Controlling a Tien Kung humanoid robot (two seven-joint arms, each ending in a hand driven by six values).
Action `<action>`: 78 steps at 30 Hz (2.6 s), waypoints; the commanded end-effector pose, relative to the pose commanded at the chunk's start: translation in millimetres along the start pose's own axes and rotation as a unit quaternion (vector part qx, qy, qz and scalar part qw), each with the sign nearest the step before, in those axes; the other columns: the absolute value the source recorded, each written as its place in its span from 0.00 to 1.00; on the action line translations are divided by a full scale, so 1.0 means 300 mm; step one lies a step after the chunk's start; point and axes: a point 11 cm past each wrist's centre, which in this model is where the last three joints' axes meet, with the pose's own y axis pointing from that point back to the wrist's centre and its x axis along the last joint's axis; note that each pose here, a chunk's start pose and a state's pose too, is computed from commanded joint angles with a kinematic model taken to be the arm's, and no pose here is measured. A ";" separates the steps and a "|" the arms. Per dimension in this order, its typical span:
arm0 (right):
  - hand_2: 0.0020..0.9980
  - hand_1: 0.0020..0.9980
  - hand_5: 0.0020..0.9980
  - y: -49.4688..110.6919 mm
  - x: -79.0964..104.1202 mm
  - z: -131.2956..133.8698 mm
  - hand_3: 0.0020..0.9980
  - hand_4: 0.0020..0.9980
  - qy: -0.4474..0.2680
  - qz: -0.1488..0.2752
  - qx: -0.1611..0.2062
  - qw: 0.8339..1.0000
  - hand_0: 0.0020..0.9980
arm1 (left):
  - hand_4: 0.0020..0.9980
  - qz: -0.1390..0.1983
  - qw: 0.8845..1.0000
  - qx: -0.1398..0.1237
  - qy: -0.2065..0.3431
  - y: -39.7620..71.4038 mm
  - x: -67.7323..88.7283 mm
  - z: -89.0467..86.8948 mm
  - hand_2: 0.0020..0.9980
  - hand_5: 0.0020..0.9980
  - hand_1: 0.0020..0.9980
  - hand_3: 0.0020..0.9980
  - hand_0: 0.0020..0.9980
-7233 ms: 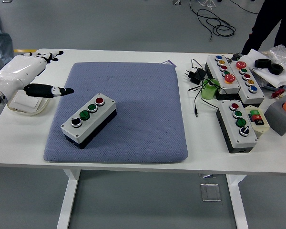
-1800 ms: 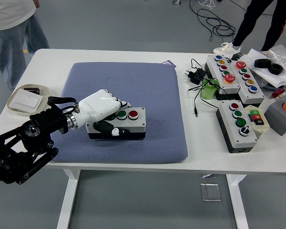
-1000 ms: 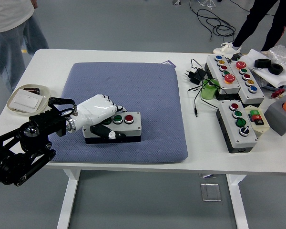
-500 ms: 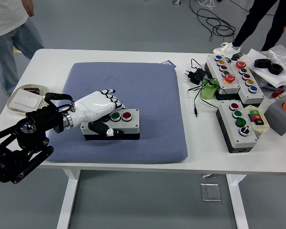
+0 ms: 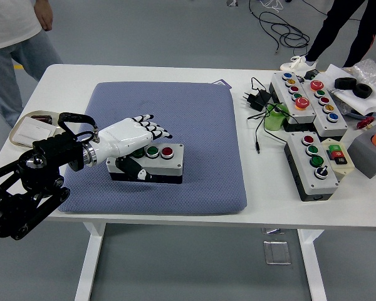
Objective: Pick up the button,place it on the desk,press the button,press the button
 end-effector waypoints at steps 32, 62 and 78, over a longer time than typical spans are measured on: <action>0.64 0.56 0.26 0.002 -0.005 -0.008 0.57 0.31 -0.001 -0.002 0.001 1.000 0.63 | 1.00 0.039 0.998 0.002 0.049 0.018 0.053 -0.022 1.00 0.70 1.00 1.00 1.00; 0.63 0.56 0.26 0.004 0.003 -0.017 0.57 0.31 -0.003 -0.001 0.005 1.000 0.63 | 0.88 0.197 0.979 0.058 -0.003 0.230 0.374 0.079 0.11 1.00 0.04 0.73 0.00; 0.63 0.56 0.26 0.003 0.002 -0.014 0.57 0.31 0.000 -0.001 0.004 1.000 0.63 | 0.80 0.007 0.991 0.067 0.111 0.186 0.197 0.063 0.03 1.00 0.00 0.73 0.01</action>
